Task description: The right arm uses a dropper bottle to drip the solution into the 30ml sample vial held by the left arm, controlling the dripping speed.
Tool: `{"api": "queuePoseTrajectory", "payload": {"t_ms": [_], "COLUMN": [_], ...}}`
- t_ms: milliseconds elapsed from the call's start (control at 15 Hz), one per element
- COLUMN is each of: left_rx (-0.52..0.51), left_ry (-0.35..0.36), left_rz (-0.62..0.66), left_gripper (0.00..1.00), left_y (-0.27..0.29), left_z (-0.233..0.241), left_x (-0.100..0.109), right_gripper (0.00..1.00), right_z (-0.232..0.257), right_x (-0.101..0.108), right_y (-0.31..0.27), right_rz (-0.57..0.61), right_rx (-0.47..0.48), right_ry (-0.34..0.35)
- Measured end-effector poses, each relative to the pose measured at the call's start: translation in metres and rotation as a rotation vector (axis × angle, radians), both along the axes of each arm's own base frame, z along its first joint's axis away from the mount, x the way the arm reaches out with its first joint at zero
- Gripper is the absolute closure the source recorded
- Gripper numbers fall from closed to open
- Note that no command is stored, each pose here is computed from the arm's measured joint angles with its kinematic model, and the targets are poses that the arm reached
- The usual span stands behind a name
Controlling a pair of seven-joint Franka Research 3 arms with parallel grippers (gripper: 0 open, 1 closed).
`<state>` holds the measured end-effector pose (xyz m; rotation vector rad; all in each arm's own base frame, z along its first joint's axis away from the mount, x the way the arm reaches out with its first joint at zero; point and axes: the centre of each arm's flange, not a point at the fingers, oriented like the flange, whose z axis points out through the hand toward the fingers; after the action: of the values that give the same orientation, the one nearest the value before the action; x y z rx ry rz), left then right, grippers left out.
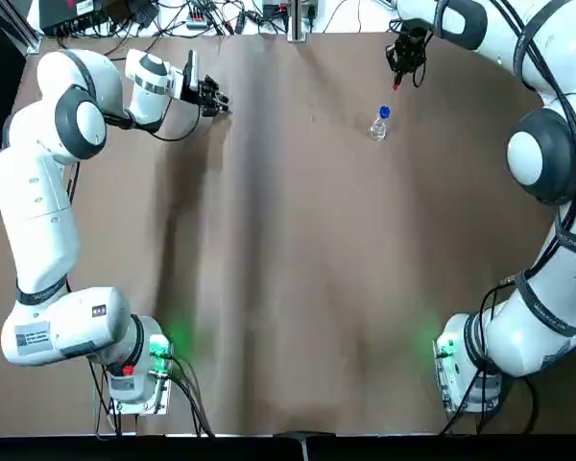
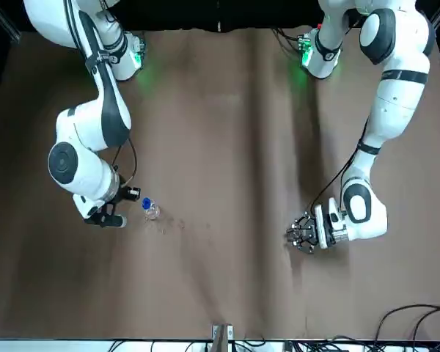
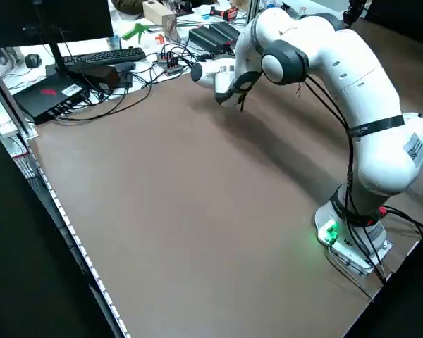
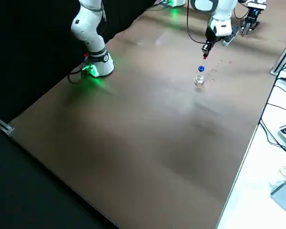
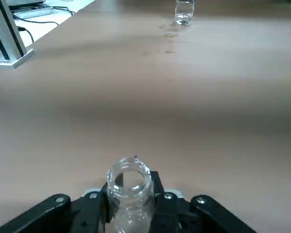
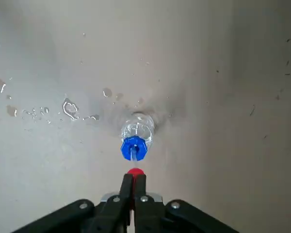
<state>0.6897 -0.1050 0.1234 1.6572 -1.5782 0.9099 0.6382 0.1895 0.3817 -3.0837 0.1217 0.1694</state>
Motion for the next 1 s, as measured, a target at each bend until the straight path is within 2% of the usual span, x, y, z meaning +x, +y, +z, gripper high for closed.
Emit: {"api": "queuePoseTrajectory", "payload": {"t_ms": [867,1000], "left_rx": [-0.004,0.002], "left_ry": [0.006,0.004], "left_rz": [0.034,0.036], "left_gripper": [0.69,0.68], "left_y": [-0.028,-0.029], "left_z": [-0.010,-0.011], "left_x": [-0.003,-0.004], "right_gripper": [0.96,0.93], "right_z": [-0.024,-0.027], "right_x": [0.004,0.004], "right_y": [0.003,0.003], "right_rz": [0.000,0.000], "right_rx": [-0.008,-0.010], "right_ry": [0.004,0.007]}}
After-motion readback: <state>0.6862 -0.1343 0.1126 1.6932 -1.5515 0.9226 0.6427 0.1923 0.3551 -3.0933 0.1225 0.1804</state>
